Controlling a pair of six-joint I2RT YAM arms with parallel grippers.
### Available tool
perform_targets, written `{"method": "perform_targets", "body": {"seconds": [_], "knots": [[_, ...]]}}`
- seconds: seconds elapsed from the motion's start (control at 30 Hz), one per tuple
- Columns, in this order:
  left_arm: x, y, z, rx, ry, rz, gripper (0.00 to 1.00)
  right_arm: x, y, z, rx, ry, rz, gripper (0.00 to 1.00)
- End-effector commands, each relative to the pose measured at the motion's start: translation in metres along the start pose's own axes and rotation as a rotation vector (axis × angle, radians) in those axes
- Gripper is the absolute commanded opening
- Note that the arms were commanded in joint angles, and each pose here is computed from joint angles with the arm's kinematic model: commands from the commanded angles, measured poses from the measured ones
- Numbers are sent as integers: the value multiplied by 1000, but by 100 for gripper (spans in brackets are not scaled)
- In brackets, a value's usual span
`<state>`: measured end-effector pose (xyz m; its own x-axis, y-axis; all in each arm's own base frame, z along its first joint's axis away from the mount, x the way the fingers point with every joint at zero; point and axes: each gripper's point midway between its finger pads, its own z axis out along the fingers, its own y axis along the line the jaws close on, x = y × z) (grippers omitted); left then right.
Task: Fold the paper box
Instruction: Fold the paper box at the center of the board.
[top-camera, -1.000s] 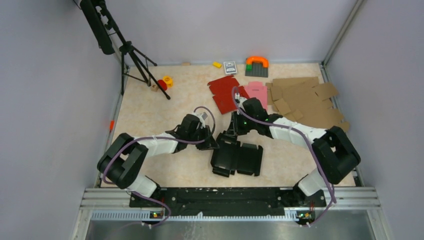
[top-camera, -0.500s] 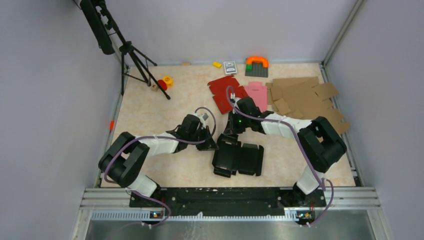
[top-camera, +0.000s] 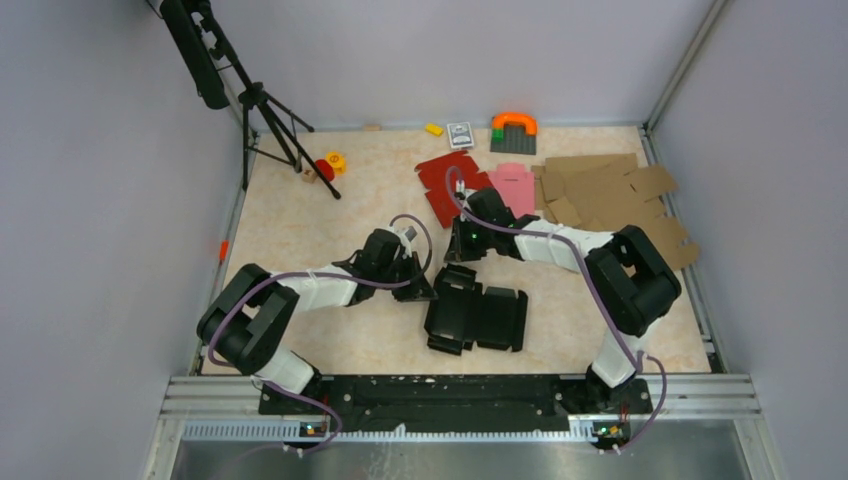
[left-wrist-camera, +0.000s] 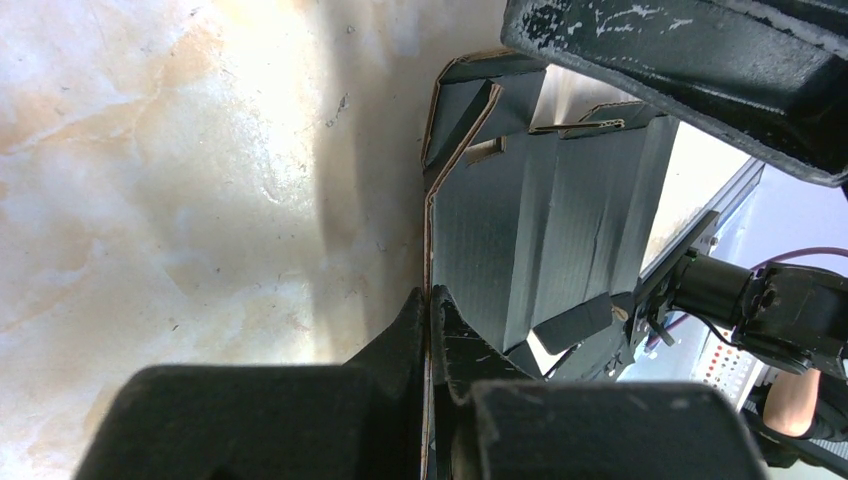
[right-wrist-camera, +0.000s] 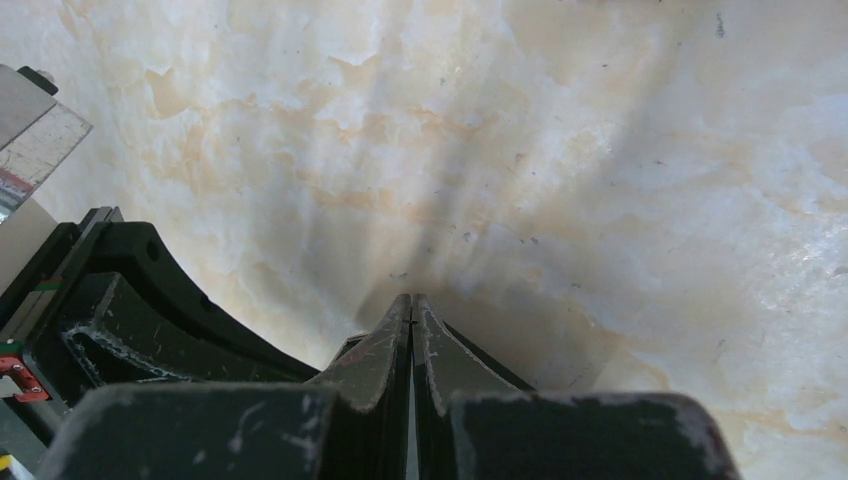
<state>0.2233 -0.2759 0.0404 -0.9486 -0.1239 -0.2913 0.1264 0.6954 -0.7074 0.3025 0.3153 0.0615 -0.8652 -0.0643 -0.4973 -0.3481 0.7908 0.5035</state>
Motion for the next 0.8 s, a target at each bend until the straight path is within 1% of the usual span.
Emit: {"method": "perform_targets", "body": {"seconds": [0.0, 0.23, 0.5, 0.63, 0.77], "knots": [[-7, -10, 2, 39, -20, 31, 0, -7, 19, 2, -71, -5, -47, 0], [-8, -11, 1, 33, -27, 35, 0, 3, 28, 2, -92, 53, -104, 0], [-11, -9, 0, 18, -40, 36, 0, 15, 26, -5, -23, 116, -180, 0], [-12, -9, -1, 12, -47, 36, 0, 22, 22, -9, -1, 139, -187, 0], [-11, -7, -2, 3, -52, 31, 0, 28, 24, -12, -19, 145, -178, 0]]}}
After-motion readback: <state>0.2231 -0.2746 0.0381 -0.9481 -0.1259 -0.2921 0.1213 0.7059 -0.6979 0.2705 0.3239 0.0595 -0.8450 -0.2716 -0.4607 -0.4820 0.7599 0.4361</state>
